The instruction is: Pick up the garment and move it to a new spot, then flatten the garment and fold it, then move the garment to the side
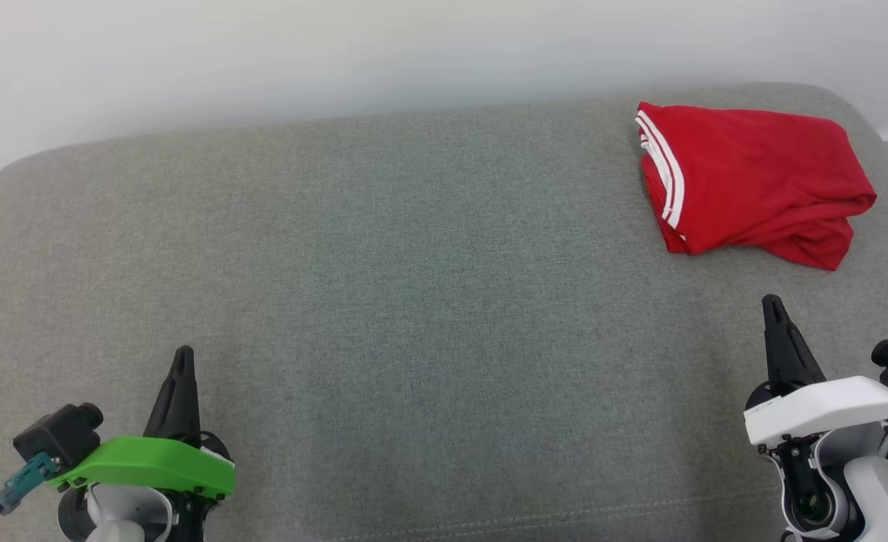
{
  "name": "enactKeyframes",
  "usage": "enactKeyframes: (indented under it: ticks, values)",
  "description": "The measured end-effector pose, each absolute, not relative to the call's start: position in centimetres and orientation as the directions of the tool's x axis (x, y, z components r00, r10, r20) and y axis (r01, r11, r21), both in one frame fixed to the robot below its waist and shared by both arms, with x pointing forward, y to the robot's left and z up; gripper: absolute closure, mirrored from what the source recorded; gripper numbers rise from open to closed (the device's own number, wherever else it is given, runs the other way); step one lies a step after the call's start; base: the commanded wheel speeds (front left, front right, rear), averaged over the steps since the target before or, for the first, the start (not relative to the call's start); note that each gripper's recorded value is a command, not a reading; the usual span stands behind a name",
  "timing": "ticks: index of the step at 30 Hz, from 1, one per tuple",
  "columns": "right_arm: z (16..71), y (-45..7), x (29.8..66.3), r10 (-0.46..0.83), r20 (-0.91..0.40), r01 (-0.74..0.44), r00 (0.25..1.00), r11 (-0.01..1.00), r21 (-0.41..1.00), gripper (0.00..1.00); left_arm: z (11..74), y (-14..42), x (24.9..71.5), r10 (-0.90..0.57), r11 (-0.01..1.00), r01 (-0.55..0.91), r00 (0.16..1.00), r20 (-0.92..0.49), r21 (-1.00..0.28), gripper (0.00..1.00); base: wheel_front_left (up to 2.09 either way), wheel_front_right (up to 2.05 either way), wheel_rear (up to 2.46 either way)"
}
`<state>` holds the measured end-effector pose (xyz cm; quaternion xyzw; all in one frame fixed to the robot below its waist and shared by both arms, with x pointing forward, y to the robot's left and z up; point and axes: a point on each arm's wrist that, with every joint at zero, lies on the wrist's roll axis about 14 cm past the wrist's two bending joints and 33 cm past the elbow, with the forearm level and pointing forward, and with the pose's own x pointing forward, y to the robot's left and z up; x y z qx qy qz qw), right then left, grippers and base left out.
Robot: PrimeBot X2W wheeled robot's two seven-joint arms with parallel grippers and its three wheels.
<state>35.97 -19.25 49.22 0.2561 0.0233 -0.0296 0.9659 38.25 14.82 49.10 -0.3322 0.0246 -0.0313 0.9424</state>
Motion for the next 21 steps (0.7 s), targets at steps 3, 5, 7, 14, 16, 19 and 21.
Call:
enactKeyframes:
  ticks: [3, 5, 7, 14, 16, 19, 21]
  values:
    - [49.1, -19.4, 36.0, -0.045, -0.07, 0.075, 0.997, 0.848, 0.525, 1.0, 49.0, 15.1, 38.2, -0.069, 0.763, 0.03, 0.997, -0.035, -0.646, 1.0, 0.0, 0.0, 0.0]
    - [48.9, -19.5, 36.0, -0.051, -0.08, 0.087, 0.996, 0.831, 0.549, 1.0, 48.9, 15.2, 38.2, -0.064, 0.742, 0.021, 0.997, -0.039, -0.671, 1.0, 0.0, 0.0, 0.0]
    - [48.9, -19.6, 36.0, -0.049, -0.085, 0.088, 0.995, 0.816, 0.571, 1.0, 48.8, 15.3, 38.2, -0.062, 0.729, 0.014, 0.997, -0.046, -0.684, 1.0, 0.0, 0.0, 0.0]
    - [48.5, -19.8, 36.1, -0.051, -0.111, 0.111, 0.993, 0.757, 0.644, 1.0, 48.5, 15.9, 38.1, -0.051, 0.676, -0.015, 0.996, -0.067, -0.736, 1.0, 0.0, 0.0, 0.0]
    - [48.4, -19.9, 36.1, -0.052, -0.115, 0.115, 0.992, 0.738, 0.665, 1.0, 48.4, 16.1, 38.1, -0.046, 0.651, -0.024, 0.996, -0.071, -0.759, 1.0, 0.0, 0.0, 0.0]
    - [48.2, -20.0, 36.1, -0.053, -0.124, 0.125, 0.991, 0.708, 0.696, 1.0, 48.3, 16.1, 38.1, -0.049, 0.63, -0.029, 0.996, -0.077, -0.776, 1.0, 0.0, 0.0, 0.0]
    - [48.1, -19.9, 36.1, -0.051, -0.133, 0.132, 0.99, 0.676, 0.725, 1.0, 48.2, 16.3, 38.0, -0.044, 0.596, -0.041, 0.995, -0.084, -0.802, 1.0, 0.0, 0.0, 0.0]
